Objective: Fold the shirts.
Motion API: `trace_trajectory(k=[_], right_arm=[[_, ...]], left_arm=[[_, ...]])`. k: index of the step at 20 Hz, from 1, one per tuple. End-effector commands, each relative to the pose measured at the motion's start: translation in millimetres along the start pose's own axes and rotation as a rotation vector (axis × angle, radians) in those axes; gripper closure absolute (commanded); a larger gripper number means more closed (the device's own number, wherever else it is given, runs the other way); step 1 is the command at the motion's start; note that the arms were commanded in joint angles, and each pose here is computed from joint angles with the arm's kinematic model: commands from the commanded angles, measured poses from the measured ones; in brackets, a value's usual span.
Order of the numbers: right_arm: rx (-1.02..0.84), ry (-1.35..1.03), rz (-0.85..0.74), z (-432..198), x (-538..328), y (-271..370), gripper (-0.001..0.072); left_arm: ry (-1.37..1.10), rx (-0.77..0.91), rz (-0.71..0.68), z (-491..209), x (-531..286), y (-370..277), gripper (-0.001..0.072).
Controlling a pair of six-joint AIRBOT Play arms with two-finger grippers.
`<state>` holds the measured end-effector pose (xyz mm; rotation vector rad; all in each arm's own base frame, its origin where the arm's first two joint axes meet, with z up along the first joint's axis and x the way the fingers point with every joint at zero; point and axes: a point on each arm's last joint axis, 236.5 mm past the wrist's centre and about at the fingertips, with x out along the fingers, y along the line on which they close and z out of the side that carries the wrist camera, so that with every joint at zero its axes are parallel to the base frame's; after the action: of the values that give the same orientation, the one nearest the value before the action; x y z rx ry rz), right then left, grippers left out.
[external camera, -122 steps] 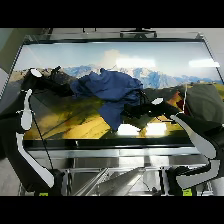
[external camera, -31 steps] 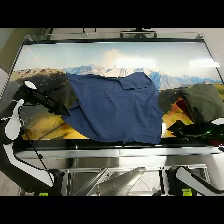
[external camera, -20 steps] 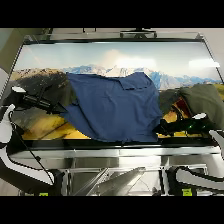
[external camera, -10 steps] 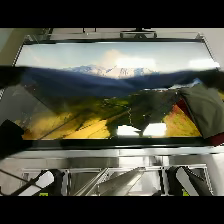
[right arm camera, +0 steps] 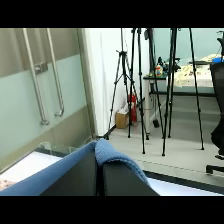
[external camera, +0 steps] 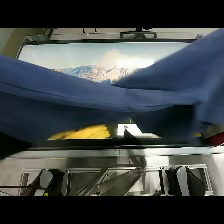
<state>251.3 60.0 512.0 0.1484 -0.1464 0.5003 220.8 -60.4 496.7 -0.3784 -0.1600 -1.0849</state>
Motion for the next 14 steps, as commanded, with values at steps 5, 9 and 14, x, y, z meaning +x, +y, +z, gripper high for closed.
trace_trajectory(k=[5,9,14], right_arm=[[0.272,0.365,0.048,-157,67,-96,0.0701],[0.452,0.657,-0.019,-327,105,-147,0.0701],[0.640,0.777,-0.139,-493,134,-210,0.0701]], left_arm=[[0.312,-0.465,0.144,-171,27,182,0.0689],[0.447,-0.685,0.218,-293,23,267,0.0691],[0.491,-0.830,0.365,-400,-17,371,0.0692]])
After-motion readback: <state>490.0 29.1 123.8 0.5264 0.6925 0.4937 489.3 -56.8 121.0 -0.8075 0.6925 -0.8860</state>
